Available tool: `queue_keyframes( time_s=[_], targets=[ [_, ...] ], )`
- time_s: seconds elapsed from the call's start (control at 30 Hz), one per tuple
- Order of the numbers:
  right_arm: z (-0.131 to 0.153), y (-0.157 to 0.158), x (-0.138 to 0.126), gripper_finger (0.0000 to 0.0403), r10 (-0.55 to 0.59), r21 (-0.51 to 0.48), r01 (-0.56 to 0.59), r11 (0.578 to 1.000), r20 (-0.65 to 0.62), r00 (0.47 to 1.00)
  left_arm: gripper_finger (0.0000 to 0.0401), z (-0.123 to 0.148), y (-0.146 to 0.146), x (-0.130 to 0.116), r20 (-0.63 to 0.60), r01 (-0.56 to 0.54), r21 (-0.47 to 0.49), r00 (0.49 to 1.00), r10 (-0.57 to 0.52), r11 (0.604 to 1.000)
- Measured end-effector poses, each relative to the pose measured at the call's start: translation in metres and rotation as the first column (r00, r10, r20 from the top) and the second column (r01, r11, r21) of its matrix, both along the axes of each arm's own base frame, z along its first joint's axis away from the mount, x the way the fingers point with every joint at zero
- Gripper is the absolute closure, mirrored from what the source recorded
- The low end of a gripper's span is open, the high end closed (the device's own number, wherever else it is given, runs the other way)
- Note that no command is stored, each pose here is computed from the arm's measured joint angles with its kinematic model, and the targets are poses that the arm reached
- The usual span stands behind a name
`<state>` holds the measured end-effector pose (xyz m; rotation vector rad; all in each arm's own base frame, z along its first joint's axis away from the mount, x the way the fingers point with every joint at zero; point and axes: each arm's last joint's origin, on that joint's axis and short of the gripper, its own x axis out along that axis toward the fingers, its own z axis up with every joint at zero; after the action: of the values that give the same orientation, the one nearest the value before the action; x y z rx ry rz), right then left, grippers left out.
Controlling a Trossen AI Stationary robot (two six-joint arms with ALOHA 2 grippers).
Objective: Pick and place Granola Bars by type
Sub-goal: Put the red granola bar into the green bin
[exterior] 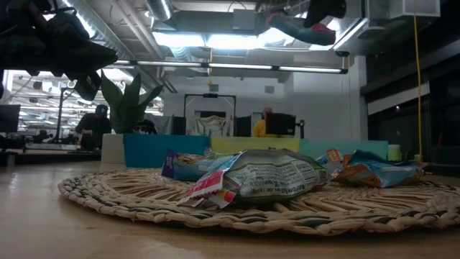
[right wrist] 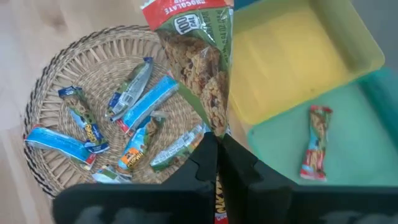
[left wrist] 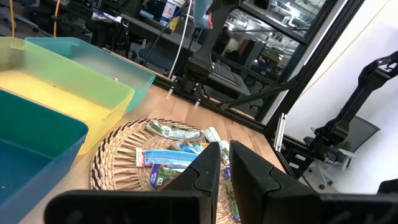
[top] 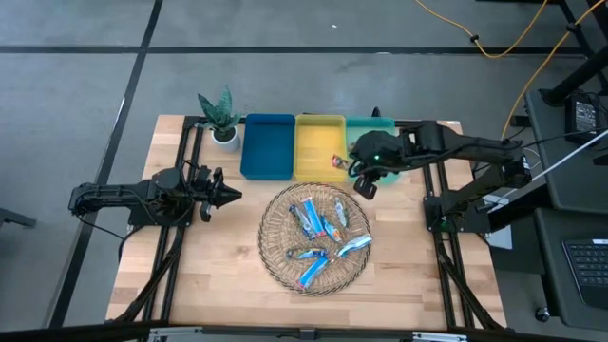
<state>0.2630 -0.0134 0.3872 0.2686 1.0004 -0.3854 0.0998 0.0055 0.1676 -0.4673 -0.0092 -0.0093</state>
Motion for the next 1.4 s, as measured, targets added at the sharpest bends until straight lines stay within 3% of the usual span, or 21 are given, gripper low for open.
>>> queue_keyframes(
  time_s=[0.3,0.77,0.97,1.2,1.4],
  targets=[
    [-0.002,-0.021,-0.016,0.0393,-0.08,-0.014,0.078,0.997,-0.147,0.986,0.037,0.0,0.0,0.0,0.0,0.0,0.0,1.0,0.0,1.0],
    [-0.003,-0.1,-0.045,0.0393,-0.118,-0.1,0.095,0.99,-0.256,0.959,0.037,0.0,0.0,0.0,0.0,-0.001,0.0,1.0,0.001,1.0],
    [-0.001,-0.14,-0.063,0.0393,-0.13,-0.075,0.118,0.99,-0.193,0.972,0.037,0.0,0.0,0.0,0.0,0.0,0.0,1.0,0.0,1.0],
    [0.001,-0.174,-0.08,0.0393,-0.172,-0.119,0.158,0.98,-0.124,0.977,0.037,0.0,0.0,0.0,0.0,0.0,0.0,1.0,0.0,1.0],
    [-0.012,-0.204,-0.084,0.0393,-0.178,-0.071,0.171,0.983,-0.107,0.978,0.037,0.0,0.0,0.0,0.0,0.0,0.0,1.0,0.0,1.0]
  ],
)
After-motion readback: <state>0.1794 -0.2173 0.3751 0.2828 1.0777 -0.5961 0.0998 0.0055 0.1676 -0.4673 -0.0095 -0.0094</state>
